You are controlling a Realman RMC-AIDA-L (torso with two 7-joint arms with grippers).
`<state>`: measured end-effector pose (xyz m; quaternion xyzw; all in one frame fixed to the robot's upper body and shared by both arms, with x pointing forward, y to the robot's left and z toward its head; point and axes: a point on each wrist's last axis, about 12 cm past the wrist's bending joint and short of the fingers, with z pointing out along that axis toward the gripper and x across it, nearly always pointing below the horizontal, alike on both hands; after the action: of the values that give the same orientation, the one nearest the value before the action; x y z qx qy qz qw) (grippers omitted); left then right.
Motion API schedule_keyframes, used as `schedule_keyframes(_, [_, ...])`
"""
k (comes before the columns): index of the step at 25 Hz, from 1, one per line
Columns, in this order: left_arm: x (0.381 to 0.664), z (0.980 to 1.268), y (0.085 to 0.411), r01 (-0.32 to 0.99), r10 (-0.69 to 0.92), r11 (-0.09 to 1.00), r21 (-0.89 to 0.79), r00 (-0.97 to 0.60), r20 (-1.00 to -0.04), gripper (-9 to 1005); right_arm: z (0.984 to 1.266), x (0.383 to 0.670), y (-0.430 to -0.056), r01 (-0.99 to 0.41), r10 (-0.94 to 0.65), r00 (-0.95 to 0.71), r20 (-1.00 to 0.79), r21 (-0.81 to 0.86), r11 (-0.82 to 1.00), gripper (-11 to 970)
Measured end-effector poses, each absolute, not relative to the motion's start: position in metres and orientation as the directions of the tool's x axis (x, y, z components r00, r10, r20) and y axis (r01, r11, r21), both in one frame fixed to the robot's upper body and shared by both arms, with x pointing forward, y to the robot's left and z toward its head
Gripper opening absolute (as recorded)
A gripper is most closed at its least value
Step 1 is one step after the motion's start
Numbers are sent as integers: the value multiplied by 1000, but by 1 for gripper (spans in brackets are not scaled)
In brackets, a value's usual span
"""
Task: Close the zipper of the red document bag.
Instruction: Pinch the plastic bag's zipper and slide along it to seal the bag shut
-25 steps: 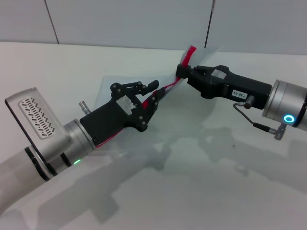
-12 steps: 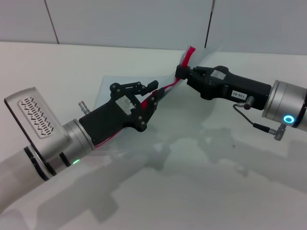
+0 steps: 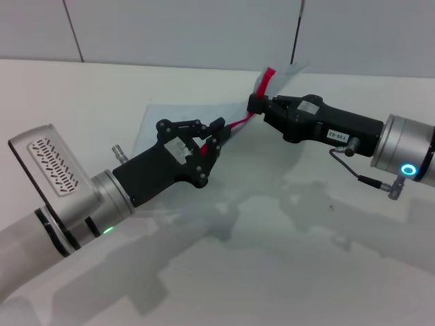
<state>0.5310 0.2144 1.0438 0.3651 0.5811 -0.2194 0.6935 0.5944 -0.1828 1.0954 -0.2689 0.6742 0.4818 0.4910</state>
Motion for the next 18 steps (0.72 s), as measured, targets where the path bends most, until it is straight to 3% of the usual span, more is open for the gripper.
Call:
schedule_keyframes(9, [531,1042,215,727,126,639,249,221,-967,82,1095,596,-191,-822,140,-360,-922,385,421,12])
schedule_keyframes(18, [530,1042,216,725,126,643,247,218,-968,74,1094,599,-247,-703,257,-299,-919,394,592,11])
